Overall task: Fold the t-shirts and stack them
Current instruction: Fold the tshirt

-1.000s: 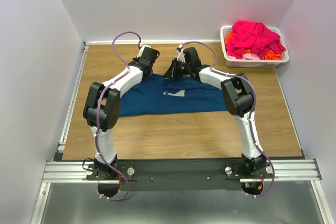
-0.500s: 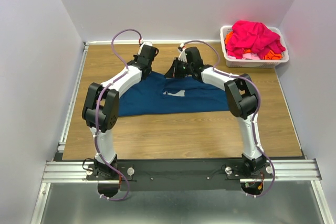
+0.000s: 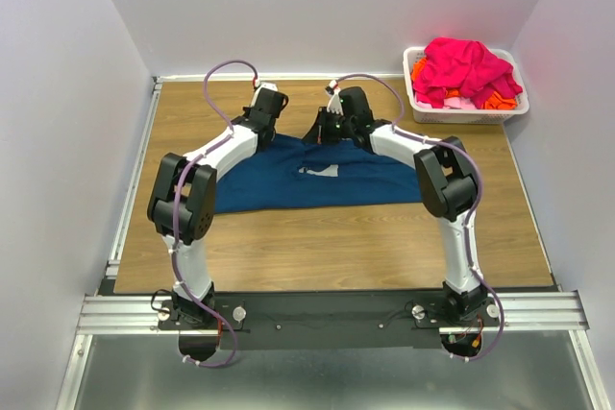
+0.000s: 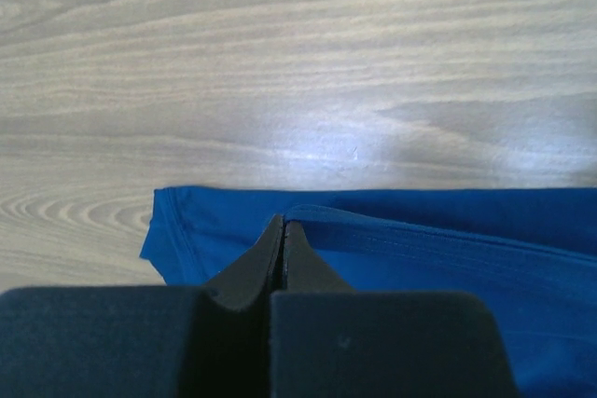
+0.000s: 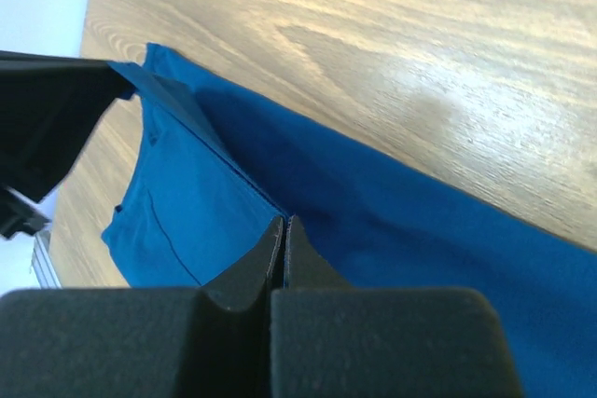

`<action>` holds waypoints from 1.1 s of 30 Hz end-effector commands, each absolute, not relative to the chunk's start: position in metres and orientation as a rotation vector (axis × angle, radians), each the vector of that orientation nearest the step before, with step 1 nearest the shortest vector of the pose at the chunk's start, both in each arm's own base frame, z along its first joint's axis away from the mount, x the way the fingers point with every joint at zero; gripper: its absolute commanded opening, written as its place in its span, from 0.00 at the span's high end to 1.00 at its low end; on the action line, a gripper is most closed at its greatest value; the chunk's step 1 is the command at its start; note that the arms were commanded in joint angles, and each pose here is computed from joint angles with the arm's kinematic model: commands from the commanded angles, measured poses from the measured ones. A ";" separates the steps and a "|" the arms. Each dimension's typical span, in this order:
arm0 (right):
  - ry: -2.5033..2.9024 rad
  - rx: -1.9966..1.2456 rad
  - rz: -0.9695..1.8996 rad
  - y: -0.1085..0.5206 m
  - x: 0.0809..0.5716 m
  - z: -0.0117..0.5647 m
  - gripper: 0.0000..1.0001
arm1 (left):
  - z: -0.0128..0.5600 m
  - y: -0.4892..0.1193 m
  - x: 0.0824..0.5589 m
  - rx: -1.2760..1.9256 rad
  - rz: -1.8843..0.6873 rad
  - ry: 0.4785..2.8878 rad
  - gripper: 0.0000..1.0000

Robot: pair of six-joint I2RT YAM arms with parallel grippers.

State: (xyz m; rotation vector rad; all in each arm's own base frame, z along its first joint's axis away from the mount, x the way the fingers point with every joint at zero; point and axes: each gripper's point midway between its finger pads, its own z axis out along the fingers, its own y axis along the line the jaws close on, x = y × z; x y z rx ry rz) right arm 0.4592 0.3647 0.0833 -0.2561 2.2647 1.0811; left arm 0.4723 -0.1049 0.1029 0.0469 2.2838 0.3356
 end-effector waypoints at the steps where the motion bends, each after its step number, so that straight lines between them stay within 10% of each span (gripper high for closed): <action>1: 2.247 -0.312 1.043 0.366 0.452 0.097 0.97 | 0.119 -0.097 0.469 -0.003 0.314 2.246 1.00; 33: 2.359 -0.577 1.113 0.388 0.385 0.063 0.91 | 0.072 -0.089 0.403 -0.019 0.206 2.374 0.98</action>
